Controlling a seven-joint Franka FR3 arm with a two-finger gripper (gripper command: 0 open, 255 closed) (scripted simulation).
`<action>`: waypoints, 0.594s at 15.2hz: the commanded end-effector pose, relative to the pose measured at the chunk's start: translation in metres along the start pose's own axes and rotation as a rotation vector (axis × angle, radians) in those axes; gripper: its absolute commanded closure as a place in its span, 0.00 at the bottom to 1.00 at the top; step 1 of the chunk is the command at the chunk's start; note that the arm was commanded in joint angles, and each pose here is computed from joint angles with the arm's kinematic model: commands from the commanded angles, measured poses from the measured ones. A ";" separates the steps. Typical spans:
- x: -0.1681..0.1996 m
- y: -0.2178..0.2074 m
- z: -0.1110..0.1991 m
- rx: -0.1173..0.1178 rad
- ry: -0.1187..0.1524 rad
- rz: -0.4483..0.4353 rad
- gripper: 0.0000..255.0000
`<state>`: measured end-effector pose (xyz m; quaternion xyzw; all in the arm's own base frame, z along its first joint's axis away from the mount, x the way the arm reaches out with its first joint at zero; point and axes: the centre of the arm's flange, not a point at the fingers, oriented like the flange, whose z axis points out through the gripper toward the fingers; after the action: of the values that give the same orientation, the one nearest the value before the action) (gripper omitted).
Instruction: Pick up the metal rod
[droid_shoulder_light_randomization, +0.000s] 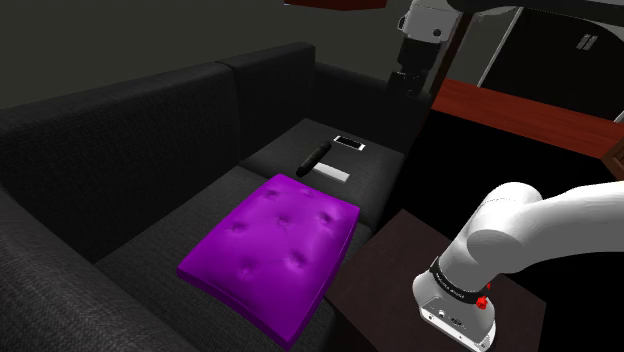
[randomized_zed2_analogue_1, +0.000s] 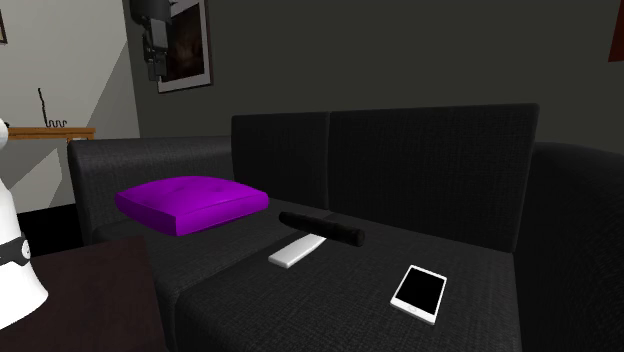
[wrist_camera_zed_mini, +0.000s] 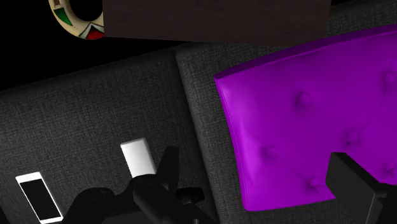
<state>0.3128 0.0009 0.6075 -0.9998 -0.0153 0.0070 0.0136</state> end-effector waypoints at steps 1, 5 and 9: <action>0.000 0.000 0.000 0.000 0.000 0.000 0.00; 0.035 -0.002 0.036 0.002 0.018 0.115 0.00; 0.071 0.001 0.072 0.003 0.036 0.231 0.00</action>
<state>0.3749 0.0062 0.5477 -0.9963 0.0845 -0.0061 0.0145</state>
